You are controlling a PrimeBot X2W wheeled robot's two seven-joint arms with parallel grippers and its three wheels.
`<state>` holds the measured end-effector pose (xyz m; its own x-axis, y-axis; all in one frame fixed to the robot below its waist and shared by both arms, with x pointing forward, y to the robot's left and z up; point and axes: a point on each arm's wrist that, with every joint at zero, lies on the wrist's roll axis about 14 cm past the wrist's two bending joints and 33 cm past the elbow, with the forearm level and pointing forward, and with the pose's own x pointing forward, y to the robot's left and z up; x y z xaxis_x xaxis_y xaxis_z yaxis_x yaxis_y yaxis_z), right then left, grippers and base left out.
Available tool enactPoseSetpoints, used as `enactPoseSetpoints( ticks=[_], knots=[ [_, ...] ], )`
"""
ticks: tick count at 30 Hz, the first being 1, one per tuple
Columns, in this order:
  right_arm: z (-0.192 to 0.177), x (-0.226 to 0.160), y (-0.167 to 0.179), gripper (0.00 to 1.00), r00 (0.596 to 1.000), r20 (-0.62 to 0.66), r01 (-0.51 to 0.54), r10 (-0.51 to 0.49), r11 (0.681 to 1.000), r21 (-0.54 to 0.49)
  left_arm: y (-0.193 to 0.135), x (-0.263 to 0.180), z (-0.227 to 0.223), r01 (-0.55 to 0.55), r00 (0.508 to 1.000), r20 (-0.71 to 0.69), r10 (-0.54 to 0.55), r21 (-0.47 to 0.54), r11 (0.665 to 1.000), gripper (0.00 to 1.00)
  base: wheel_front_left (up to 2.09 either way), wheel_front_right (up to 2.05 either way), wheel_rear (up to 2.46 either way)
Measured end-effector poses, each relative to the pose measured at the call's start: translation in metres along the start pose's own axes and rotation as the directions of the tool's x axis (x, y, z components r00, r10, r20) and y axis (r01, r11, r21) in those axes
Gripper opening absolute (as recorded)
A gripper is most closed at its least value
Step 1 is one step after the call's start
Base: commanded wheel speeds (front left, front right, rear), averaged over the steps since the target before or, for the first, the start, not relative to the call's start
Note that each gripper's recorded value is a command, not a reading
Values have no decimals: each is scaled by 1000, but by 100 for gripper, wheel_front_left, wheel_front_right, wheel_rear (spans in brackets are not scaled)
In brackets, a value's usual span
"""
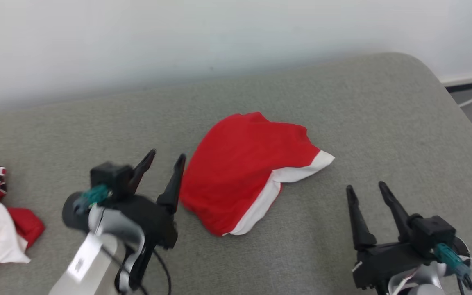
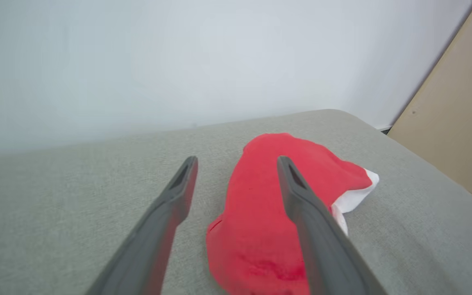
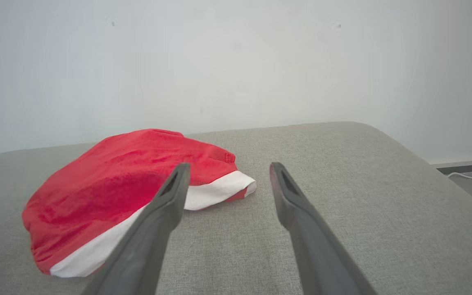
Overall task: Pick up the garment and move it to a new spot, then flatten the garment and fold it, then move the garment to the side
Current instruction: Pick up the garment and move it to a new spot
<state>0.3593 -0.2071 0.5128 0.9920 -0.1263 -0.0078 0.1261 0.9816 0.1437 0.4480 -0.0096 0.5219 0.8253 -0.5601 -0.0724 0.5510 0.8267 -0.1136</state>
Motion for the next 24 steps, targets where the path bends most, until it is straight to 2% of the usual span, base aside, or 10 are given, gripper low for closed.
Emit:
enactPoseSetpoints(
  ticks=[5,9,12,17,20,24],
  knots=[
    [5,-6,-1,100,999,41,2,-4,999,45,30,-52,8,-130,984,122,131,-16,991,100,0,0,0],
    [11,-7,1,100,997,83,-9,3,997,78,41,-89,17,-200,956,216,197,-9,980,100,0,0,0],
    [12,-6,8,100,995,93,-31,24,997,76,49,-106,15,-244,945,223,240,-13,970,100,0,0,0],
    [12,-2,20,100,993,99,-72,65,995,67,74,-153,4,-372,902,212,376,-58,926,100,0,0,0],
    [10,-1,29,100,991,99,-98,91,993,65,94,-186,-8,-475,856,192,480,-77,877,100,0,0,0],
    [4,-1,38,100,989,81,-125,120,990,61,100,-218,-25,-537,827,152,542,-74,840,100,0,0,0]
  ],
)
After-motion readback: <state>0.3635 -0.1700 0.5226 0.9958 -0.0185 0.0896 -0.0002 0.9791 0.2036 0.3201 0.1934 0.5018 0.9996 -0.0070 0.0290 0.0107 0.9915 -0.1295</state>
